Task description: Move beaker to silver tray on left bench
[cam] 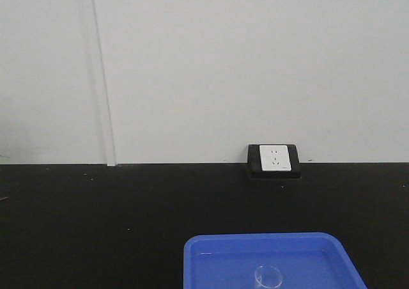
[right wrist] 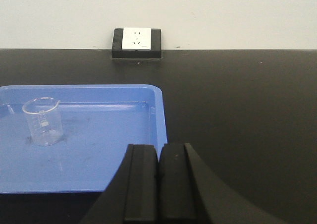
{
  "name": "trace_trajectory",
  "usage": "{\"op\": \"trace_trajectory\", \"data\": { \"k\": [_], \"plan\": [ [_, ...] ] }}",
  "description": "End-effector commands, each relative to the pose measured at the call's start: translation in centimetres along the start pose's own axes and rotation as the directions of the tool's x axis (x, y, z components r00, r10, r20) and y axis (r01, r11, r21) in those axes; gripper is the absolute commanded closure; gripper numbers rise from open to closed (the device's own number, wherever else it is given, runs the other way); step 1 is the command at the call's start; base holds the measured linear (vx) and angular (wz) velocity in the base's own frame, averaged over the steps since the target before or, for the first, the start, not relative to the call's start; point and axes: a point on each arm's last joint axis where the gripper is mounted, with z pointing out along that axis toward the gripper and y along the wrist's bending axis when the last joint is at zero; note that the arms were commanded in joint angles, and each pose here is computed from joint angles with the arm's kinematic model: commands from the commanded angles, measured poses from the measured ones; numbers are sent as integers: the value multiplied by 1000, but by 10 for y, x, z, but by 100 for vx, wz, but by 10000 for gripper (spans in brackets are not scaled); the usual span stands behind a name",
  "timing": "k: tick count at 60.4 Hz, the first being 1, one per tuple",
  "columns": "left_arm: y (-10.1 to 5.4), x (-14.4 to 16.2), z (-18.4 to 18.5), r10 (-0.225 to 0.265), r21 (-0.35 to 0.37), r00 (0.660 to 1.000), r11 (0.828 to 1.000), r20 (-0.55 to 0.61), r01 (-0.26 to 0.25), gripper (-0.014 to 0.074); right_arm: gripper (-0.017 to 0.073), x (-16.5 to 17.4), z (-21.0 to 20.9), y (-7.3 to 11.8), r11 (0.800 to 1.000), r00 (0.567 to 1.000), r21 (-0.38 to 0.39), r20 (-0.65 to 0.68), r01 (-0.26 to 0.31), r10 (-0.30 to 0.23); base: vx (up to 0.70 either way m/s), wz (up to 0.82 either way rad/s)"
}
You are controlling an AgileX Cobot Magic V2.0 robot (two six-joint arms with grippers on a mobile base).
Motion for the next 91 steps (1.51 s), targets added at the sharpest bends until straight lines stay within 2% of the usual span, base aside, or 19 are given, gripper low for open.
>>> {"op": "trace_trajectory", "data": {
  "k": [1, 8, 10, 12, 13, 15, 19, 23, 29, 44, 53, 56, 59, 63, 69, 71, 76, 84, 91],
  "plan": [
    [-1, -1, 2, -3, 5, 998, 1000, 68, 2, 592, 570, -6, -1, 1, 1000, 996, -8, 87, 16, -15, 0, 0],
    [-1, -1, 2, -3, 5, 998, 1000, 68, 2, 592, 571, -6, -1, 1, 1000, 996, -7, 88, 21, -20, 0, 0],
    [-1, -1, 2, -3, 5, 998, 1000, 68, 2, 592, 571, -6, -1, 0, 999, 995, -1, 88, 53, -52, 0, 0],
    [-1, -1, 2, -3, 5, 998, 1000, 68, 2, 592, 571, -6, -1, 0, 994, 990, 10, 88, 112, -113, 0, 0],
    [-1, -1, 2, -3, 5, 998, 1000, 68, 2, 592, 571, -6, -1, 0, 987, 983, 19, 88, 162, -164, 0, 0],
    [-1, -1, 2, -3, 5, 998, 1000, 68, 2, 592, 571, -7, -1, -1, 974, 970, 32, 88, 226, -228, 0, 0],
    [-1, -1, 2, -3, 5, 998, 1000, 68, 2, 592, 571, -7, -1, -2, 950, 947, 48, 83, 308, -311, 0, 0],
    [-1, -1, 2, -3, 5, 998, 1000, 68, 2, 592, 571, -7, -1, -2, 939, 936, 56, 82, 340, -343, 0, 0],
    [-1, -1, 2, -3, 5, 998, 1000, 68, 2, 592, 571, -8, -1, -2, 934, 930, 59, 91, 353, -357, 0, 0],
    [-1, -1, 2, -3, 5, 998, 1000, 68, 2, 592, 571, -19, -3, 2, 938, 911, 54, 224, 342, -345, 0, 0],
    [-1, -1, 2, -3, 5, 998, 1000, 68, 2, 592, 571, -38, -10, 10, 943, 840, 41, 442, 330, -314, 0, 0],
    [-1, -1, 2, -3, 5, 998, 1000, 68, 2, 592, 571, -43, -13, 12, 952, 819, 26, 502, 306, -277, 0, 0],
    [-1, -1, 2, -3, 5, 998, 1000, 68, 2, 592, 571, -50, -16, 13, 969, 811, -6, 549, 246, -202, 0, 0],
    [-1, -1, 2, -3, 5, 998, 1000, 68, 2, 592, 571, -64, -23, 13, 981, 789, -38, 601, 189, -128, 0, 0],
    [-1, -1, 2, -3, 5, 998, 1000, 68, 2, 592, 571, -97, -34, 13, 986, 771, -34, 629, 163, -106, 0, 0],
    [-1, -1, 2, -3, 5, 998, 1000, 68, 2, 592, 571, -107, -36, 12, 987, 780, -25, 616, 158, -110, 0, 0],
    [-1, -1, 2, -3, 5, 998, 1000, 68, 2, 592, 571, -129, -35, 8, 990, 842, 5, 525, 141, -123, 0, 0],
    [-1, -1, 2, -3, 5, 998, 1000, 68, 2, 592, 568, -147, -21, 2, 991, 950, 54, 284, 121, -132, 0, 0],
    [-1, -1, 2, -3, 5, 998, 1000, 68, 2, 592, 567, -149, -4, 0, 990, 979, 66, 149, 127, -136, 0, 0]
  ]
}}
